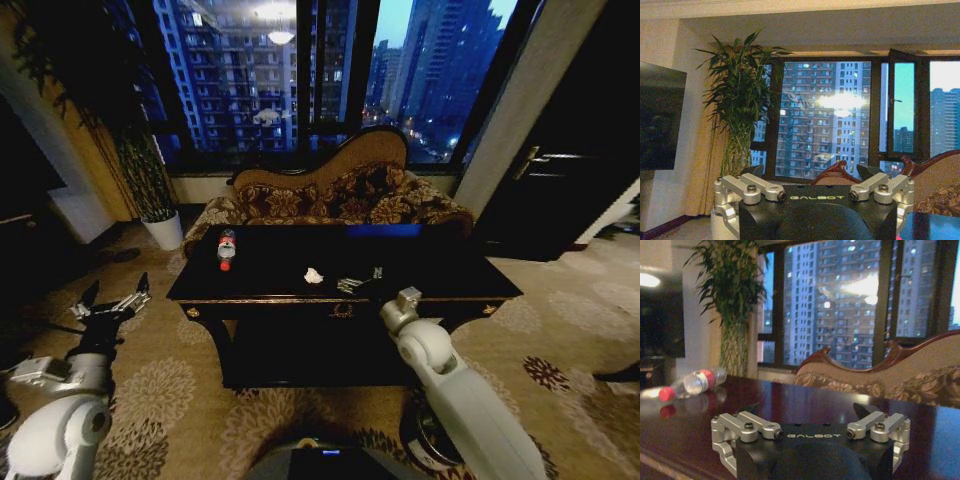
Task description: Move to the front of the table and place the trash on the table into the trash bin.
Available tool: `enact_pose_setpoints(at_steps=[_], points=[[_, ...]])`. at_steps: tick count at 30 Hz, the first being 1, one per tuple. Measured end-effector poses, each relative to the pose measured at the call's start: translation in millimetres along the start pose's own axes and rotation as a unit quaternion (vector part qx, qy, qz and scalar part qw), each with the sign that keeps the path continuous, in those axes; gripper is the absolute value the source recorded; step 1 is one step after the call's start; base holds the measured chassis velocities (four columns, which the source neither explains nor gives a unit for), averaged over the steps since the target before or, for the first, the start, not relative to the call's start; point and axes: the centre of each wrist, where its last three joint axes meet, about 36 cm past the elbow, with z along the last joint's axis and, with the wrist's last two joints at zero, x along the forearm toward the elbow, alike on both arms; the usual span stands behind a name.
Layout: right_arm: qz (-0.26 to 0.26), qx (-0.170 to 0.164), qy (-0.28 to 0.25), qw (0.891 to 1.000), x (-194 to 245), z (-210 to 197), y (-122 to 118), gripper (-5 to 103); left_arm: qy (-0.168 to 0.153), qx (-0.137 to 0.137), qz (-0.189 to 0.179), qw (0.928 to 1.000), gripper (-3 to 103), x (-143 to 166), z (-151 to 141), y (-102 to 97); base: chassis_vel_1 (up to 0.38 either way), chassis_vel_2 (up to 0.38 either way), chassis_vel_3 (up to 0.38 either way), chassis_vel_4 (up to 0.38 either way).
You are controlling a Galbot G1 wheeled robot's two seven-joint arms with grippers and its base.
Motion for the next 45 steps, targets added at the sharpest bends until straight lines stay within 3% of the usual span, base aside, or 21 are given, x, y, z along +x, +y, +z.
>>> enact_pose_setpoints(at_steps=[8,15,29,32,39,40,43,45], points=[[-0.035,0.012,0.032,0.999,-38,13,5,100,0.003,-0.002,-0.016,0.9999,100,6,2,1.2,0.0,0.0,0.0,0.0],[-0.077,-0.002,0.076,0.994,-49,28,24,100,0.005,-0.001,-0.026,0.9996,100,8,4,3.5,0.0,0.0,0.0,0.0],[-0.075,-0.001,0.082,0.994,-70,28,18,102,0.006,-0.001,-0.033,0.9994,100,8,7,5.4,0.0,0.0,0.0,0.0],[-0.075,-0.002,0.081,0.994,-70,28,18,98,0.008,-0.003,-0.032,0.9995,100,8,9,4.5,0.0,0.0,0.0,0.0],[-0.074,-0.003,0.078,0.994,-69,30,19,66,0.007,-0.005,-0.031,0.9995,100,7,10,5.0,0.0,0.0,0.0,0.0],[-0.074,-0.003,0.078,0.994,-69,30,19,66,0.007,-0.005,-0.031,0.9995,100,7,10,5.0,0.0,0.0,0.0,0.0],[-0.073,-0.003,0.076,0.994,-70,31,20,50,0.006,-0.006,-0.031,0.9995,100,8,13,7.0,0.0,0.0,0.0,0.0],[-0.073,-0.003,0.075,0.994,-70,31,20,50,0.007,-0.006,-0.031,0.9995,100,8,14,7.5,0.0,0.0,0.0,0.0]])
